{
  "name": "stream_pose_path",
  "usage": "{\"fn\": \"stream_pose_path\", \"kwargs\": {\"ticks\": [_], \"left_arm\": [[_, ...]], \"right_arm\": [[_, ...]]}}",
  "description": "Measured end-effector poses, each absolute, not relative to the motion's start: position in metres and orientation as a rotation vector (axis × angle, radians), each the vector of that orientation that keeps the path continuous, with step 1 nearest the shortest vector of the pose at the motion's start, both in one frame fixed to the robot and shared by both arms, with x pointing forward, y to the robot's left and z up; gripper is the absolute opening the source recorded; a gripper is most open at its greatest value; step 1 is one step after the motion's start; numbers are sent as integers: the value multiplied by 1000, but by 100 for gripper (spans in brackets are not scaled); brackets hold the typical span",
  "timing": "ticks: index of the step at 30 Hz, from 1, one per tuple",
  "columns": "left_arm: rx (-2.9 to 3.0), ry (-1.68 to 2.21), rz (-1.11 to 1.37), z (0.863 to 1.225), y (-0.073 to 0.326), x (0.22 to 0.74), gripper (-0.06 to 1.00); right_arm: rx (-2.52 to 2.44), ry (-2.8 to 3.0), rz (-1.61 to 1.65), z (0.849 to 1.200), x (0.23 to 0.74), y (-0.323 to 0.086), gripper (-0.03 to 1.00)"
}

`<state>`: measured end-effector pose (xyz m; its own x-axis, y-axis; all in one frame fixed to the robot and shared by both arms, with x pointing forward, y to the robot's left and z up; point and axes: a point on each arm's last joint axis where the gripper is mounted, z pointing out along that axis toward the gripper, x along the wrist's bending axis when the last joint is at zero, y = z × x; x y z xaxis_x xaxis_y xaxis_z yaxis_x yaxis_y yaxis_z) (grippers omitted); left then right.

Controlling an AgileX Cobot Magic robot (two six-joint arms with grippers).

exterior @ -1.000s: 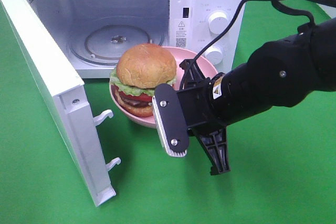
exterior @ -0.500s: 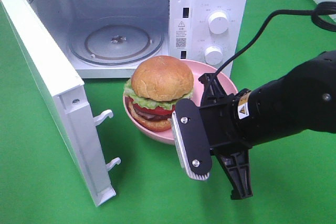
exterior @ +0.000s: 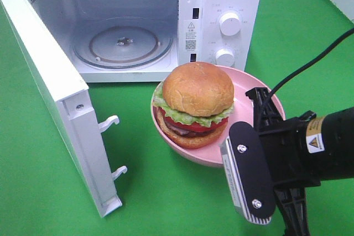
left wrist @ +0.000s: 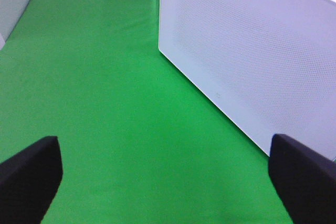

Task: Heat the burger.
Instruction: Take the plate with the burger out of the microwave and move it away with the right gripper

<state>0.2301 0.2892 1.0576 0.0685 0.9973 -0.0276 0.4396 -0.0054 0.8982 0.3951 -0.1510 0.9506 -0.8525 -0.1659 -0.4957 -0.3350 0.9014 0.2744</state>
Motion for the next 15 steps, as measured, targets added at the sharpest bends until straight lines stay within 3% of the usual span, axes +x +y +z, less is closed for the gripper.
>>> {"fn": "stream_pose_path", "kwargs": {"ticks": [15], "left_arm": [[1559,1481,895,1058,289,230,99]], "right_arm": [[-116,2612,308,970,373,-192,5]]}}
